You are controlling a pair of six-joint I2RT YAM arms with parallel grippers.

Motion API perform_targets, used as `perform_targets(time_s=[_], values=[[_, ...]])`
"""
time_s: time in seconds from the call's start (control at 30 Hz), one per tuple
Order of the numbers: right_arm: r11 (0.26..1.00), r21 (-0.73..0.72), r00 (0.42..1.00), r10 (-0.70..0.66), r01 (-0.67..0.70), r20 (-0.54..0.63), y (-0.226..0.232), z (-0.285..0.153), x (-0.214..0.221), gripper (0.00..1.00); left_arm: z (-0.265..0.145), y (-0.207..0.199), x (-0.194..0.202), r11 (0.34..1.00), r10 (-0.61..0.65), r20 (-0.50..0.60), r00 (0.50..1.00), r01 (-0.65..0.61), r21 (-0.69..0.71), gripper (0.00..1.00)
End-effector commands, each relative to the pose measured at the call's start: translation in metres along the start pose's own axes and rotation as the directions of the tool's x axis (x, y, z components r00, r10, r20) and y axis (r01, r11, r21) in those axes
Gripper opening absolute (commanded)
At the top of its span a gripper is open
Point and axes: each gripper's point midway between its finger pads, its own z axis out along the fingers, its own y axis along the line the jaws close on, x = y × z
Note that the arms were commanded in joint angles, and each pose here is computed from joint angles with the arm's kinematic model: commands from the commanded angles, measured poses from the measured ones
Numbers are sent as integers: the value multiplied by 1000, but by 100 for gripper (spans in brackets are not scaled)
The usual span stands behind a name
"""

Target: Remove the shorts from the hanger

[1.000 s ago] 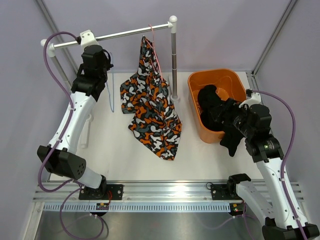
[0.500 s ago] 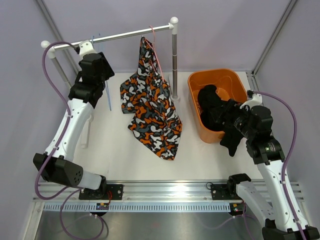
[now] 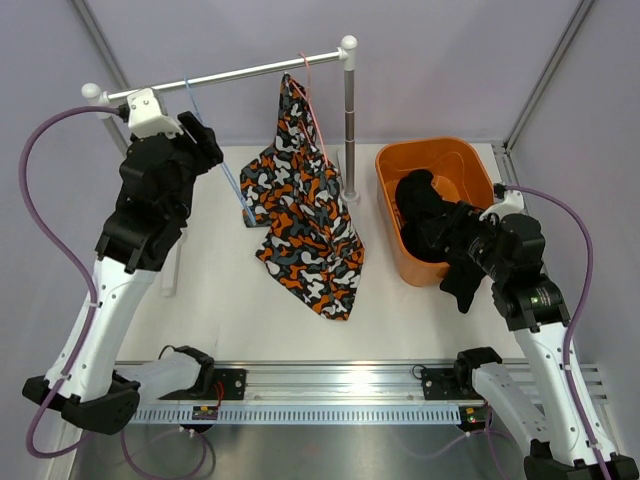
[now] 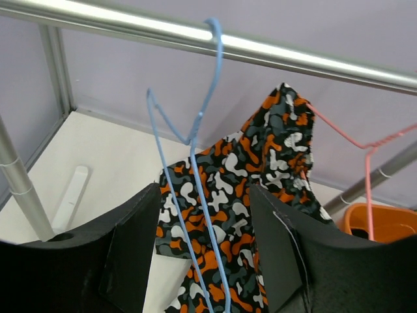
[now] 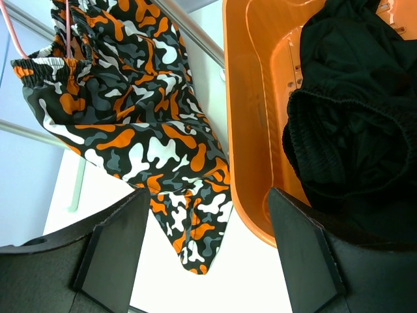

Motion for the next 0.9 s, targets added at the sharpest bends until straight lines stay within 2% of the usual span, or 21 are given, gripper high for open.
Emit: perform_targets(time_s=[0.0, 0.1, 0.2, 0.27, 0.4, 0.5, 0.7, 0.73, 0.77, 0.87], values=[[1000, -14, 1000, 3, -3, 7, 2, -3, 0, 81, -11, -19, -15, 999, 13, 49, 999, -15, 47, 60], [1000, -10, 1000, 4, -4, 4, 1, -3, 0, 81, -18, -45, -16, 990, 32, 61, 998, -40, 133, 59], [1000, -1, 1000, 4, -4, -1, -2, -3, 4, 81, -31, -88, -5, 975, 81, 64, 995, -93, 204, 59], [1000, 9, 1000, 2, -2, 1, -5, -2, 5, 81, -22, -103, 9, 971, 155, 54, 986, -162, 175, 60], [999, 40, 1000, -8, 8, -10, -14, 2, 11, 81, -8, -138, 28, 965, 171, 31, 985, -174, 197, 60], [998, 67, 1000, -14, 16, -23, -22, 4, 18, 82, 10, -153, 36, 970, 173, 34, 984, -176, 167, 61], [997, 73, 999, -20, 23, -39, -26, 4, 23, 82, 38, -172, 28, 980, 175, 115, 978, -184, 73, 63], [997, 72, 999, -23, 26, -37, -25, 3, 23, 82, 47, -177, 37, 978, 194, 110, 975, -201, 63, 63], [997, 76, 999, -23, 26, -39, -26, 3, 23, 82, 49, -182, 27, 981, 176, 130, 976, -185, 59, 64], [996, 80, 999, -28, 32, -41, -28, 3, 24, 82, 67, -193, 40, 971, 236, 118, 965, -239, 14, 65]])
